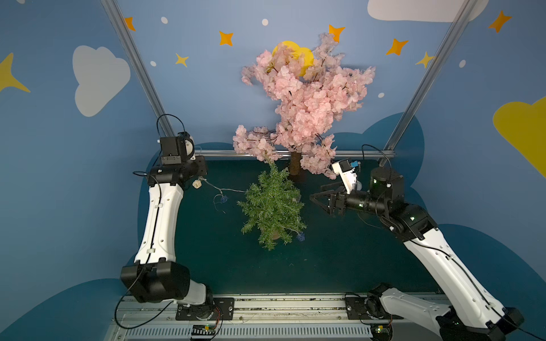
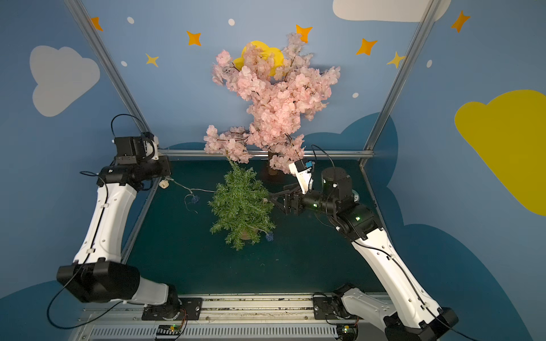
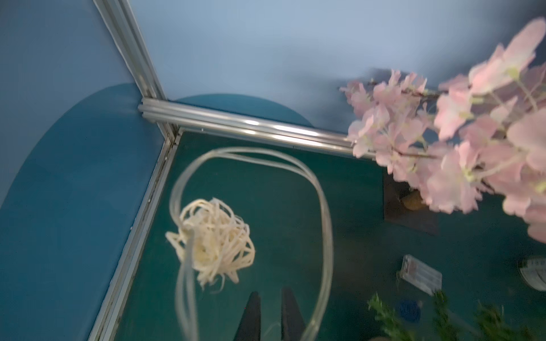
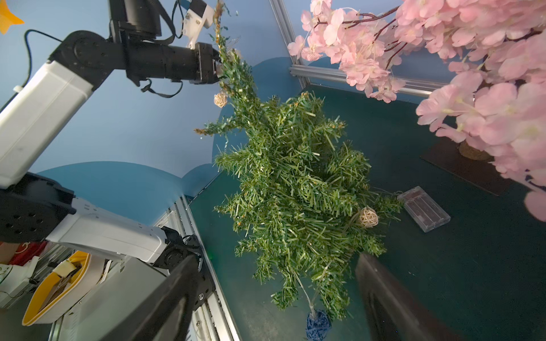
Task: Remove string lights from the small christmas tree
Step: Remove the light string from the Christmas tree.
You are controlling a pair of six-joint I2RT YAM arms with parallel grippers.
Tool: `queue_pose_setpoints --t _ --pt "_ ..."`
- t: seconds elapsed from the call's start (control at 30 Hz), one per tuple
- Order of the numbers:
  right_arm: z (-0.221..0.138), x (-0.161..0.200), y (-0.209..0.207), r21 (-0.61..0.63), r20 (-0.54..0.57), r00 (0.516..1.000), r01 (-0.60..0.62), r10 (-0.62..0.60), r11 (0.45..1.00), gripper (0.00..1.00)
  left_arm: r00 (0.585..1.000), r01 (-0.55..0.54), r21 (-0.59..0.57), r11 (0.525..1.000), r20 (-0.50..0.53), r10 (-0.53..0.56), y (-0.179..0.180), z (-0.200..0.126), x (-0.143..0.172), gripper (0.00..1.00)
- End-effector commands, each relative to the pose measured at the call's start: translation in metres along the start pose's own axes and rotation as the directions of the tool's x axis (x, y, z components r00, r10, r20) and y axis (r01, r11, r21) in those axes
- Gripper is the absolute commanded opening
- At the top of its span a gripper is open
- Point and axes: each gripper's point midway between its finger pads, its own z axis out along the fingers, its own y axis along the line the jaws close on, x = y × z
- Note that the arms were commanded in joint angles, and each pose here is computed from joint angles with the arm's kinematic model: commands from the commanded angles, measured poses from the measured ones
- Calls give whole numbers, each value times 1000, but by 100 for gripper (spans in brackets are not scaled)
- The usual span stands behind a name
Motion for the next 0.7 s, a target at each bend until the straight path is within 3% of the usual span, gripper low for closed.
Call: queue_pose_setpoints --t 0.0,0.2,0.33,0.47,0.67 --pt "1 1 -2 17 -15 1000 9 -9 1000 84 994 0 17 1000 106 -2 1 19 -43 12" --pt "2 6 -9 48 -45 999 7 -5 999 84 987 15 114 993 156 -33 -12 69 -86 11" --pt "0 12 -14 76 -68 998 11 -6 997 85 975 9 190 982 218 -51 -27 82 -123 11" --pt "0 17 -20 101 -80 997 8 0 995 85 958 -20 252 967 281 -54 -47 69 -154 11" --pt "1 20 -25 112 -89 996 0 10 994 85 932 -78 354 932 357 -57 -80 23 -177 11"
